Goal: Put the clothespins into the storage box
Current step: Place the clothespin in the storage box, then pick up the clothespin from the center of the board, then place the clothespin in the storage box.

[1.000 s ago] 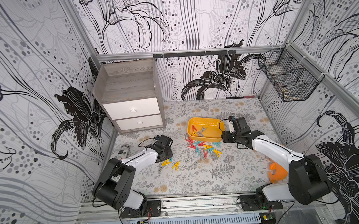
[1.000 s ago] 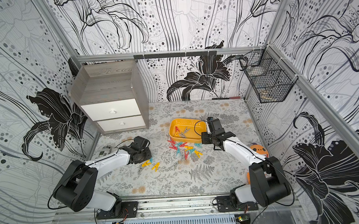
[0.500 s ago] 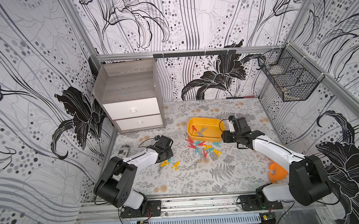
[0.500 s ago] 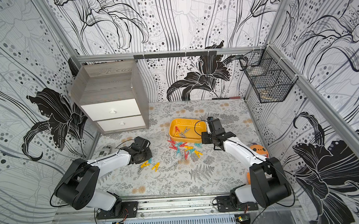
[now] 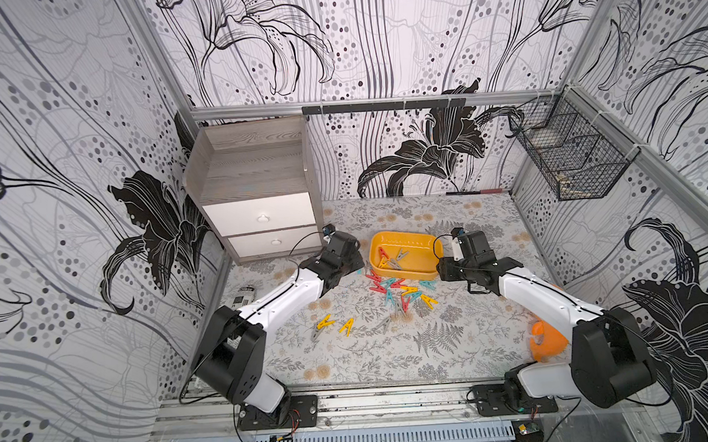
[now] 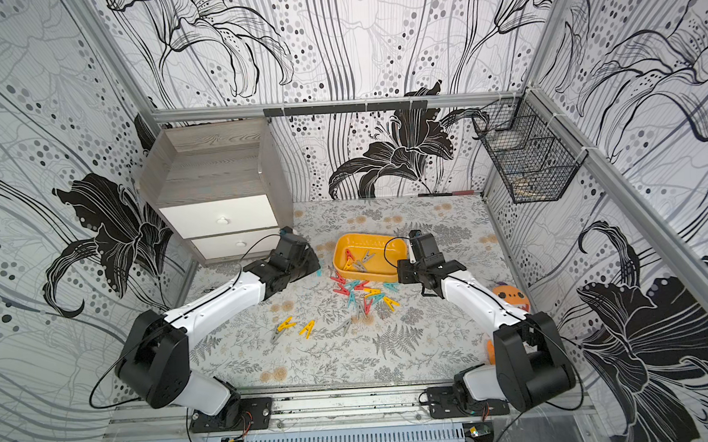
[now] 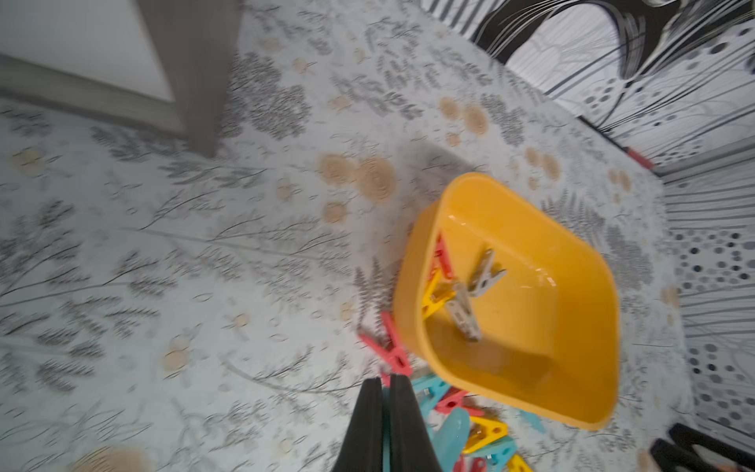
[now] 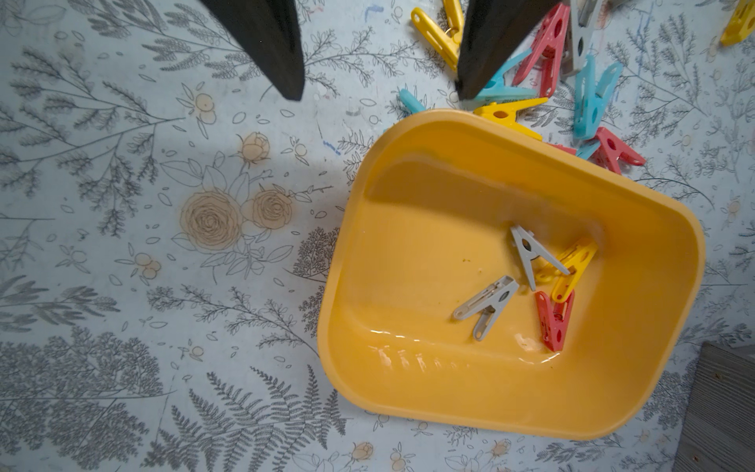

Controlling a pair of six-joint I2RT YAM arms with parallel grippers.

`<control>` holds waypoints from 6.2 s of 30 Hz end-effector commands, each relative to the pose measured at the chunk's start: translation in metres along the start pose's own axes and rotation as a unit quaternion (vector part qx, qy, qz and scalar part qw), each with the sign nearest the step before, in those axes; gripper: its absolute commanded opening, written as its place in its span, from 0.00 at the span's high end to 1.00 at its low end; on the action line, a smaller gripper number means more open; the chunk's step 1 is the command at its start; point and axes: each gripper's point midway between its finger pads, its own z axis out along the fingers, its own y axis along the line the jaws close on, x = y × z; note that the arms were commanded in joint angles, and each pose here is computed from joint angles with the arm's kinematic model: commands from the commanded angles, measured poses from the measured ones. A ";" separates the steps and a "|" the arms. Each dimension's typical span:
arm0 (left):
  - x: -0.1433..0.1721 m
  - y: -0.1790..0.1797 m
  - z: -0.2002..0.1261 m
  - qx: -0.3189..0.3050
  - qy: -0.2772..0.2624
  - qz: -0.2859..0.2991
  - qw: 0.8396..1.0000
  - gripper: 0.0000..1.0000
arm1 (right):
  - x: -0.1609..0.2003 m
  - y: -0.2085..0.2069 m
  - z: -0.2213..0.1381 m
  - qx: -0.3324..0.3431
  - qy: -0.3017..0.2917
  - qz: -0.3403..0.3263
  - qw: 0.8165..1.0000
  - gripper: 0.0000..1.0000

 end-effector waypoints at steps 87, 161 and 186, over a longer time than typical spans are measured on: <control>0.119 0.180 -0.040 -0.175 0.206 0.081 0.960 0.58 | 0.007 0.003 -0.001 -0.006 0.009 -0.004 1.000 0.36; 0.035 -0.087 0.066 0.030 0.111 0.091 0.989 0.91 | 0.006 -0.002 -0.012 0.001 -0.015 0.011 1.000 0.36; 0.044 -0.125 0.132 0.057 0.129 0.060 0.988 0.76 | 0.013 0.004 -0.012 -0.019 -0.009 -0.006 1.000 0.36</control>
